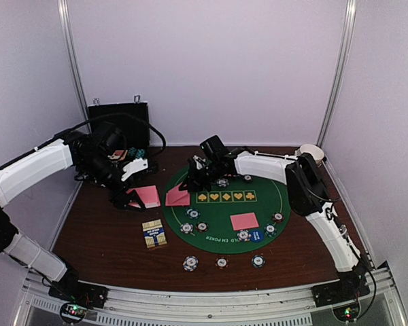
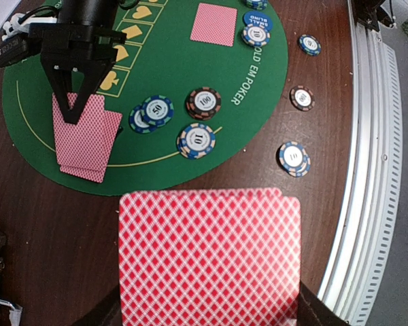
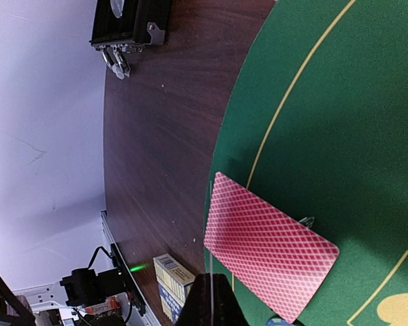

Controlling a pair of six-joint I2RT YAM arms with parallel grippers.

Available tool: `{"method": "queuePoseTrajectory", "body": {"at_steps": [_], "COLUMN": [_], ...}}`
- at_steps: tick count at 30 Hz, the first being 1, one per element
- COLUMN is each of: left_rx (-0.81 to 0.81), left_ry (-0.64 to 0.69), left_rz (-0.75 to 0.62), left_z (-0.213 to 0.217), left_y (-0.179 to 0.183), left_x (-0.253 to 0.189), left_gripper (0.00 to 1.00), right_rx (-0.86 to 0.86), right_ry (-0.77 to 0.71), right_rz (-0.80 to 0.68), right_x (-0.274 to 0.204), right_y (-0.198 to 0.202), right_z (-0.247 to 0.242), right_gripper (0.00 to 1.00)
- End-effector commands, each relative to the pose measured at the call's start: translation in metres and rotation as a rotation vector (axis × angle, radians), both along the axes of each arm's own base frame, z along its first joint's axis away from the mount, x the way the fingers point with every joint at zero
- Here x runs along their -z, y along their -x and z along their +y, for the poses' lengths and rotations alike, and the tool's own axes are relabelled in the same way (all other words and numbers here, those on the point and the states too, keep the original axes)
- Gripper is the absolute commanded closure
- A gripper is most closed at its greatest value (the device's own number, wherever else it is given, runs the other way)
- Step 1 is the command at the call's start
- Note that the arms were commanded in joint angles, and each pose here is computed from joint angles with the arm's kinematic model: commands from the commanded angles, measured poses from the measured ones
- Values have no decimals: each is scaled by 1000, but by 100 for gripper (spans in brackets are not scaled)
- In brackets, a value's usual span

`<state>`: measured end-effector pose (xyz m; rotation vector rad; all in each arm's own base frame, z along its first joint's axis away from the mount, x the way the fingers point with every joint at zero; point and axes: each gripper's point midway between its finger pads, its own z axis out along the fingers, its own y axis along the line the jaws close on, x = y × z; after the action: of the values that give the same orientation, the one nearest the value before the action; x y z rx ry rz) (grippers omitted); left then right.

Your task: Distribute texas hold em gaming equipment

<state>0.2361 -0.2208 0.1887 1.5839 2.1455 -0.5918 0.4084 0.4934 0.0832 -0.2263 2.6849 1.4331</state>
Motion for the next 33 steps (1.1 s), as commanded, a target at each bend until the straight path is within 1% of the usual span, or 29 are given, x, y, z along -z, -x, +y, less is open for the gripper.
{"method": "queuePoseTrajectory", "body": {"at_steps": [1, 5, 9, 19, 26, 30, 33], "left_rx": [18, 18, 18, 18, 18, 18, 19], "left_ry": [39, 41, 43, 44, 44, 45, 46], "left_rz": [-35, -36, -34, -33, -36, -38, -32], "left_z": [-4, -4, -4, -4, -4, -4, -5], "left_y": [-3, -3, -2, -1, -1, -2, -2], "left_x": [-10, -11, -11, -11, -12, -12, -12], "left_gripper": [100, 100, 100, 100, 100, 100, 100], "right_rx": [14, 11, 2, -22, -38, -28, -22], "right_ry": [45, 64, 99, 163, 242, 207, 109], "right_rz": [-40, -46, -63, -151, -179, -195, -224], "right_x": [9, 13, 11, -24, -32, -52, -84], "right_y": [-9, -9, -8, -5, 4, 17, 30], "right_z": [0, -2, -8, -27, -46, -52, -46], "right_gripper": [97, 88, 78, 52, 45, 37, 31]}}
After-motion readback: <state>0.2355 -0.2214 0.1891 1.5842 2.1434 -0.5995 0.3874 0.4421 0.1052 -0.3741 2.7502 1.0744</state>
